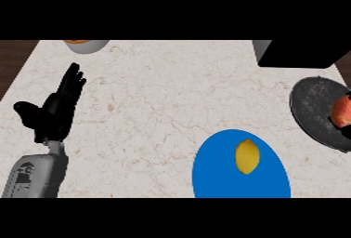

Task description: Pick the squash from the plate and place it in the pan

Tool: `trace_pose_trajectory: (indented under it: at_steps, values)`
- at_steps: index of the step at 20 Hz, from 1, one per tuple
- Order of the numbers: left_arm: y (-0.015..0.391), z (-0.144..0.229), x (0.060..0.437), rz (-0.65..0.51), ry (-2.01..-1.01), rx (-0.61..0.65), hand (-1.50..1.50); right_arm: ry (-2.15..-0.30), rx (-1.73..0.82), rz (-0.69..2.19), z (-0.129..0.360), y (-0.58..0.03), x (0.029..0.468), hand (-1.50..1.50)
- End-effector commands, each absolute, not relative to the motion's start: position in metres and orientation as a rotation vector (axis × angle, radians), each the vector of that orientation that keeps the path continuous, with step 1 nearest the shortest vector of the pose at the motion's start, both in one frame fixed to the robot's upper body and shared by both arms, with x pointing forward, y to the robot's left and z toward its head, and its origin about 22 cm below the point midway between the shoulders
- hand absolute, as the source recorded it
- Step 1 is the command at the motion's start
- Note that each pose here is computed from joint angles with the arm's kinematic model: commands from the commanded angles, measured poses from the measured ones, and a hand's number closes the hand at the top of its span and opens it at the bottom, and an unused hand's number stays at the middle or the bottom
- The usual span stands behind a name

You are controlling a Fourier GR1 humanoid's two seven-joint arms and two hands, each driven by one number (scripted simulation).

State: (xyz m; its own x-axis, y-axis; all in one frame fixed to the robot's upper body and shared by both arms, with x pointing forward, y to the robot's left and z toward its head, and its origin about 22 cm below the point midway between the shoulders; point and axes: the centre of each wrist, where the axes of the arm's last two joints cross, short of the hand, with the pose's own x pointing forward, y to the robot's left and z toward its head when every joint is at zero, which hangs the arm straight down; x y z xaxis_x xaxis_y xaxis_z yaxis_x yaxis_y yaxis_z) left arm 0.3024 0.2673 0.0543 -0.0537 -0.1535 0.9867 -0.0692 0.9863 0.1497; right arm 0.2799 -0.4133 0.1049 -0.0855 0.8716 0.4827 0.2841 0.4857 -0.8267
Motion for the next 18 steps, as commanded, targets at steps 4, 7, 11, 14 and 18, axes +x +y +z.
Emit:
trace_pose_trajectory:
  at_steps: [4,7,11,14,18]
  values:
    - [0.265,0.053,0.304,-0.073,-1.626,0.161,0.00,-1.569,-1.127,0.688,0.066,-0.448,0.324,1.50]
    - [0.253,0.043,0.304,-0.100,-1.645,0.171,0.00,-1.558,-1.141,0.650,0.073,-0.456,0.341,1.50]
    - [0.257,0.057,0.309,-0.085,-1.639,0.131,0.00,-1.530,-1.099,0.637,0.053,-0.465,0.340,1.50]
    - [0.248,0.047,0.305,-0.102,-1.648,0.155,0.00,-1.471,-0.953,0.585,0.032,-0.459,0.338,-1.50]
    - [0.255,0.064,0.313,-0.081,-1.691,0.165,0.00,-1.376,-0.676,0.603,0.025,-0.465,0.334,-1.50]
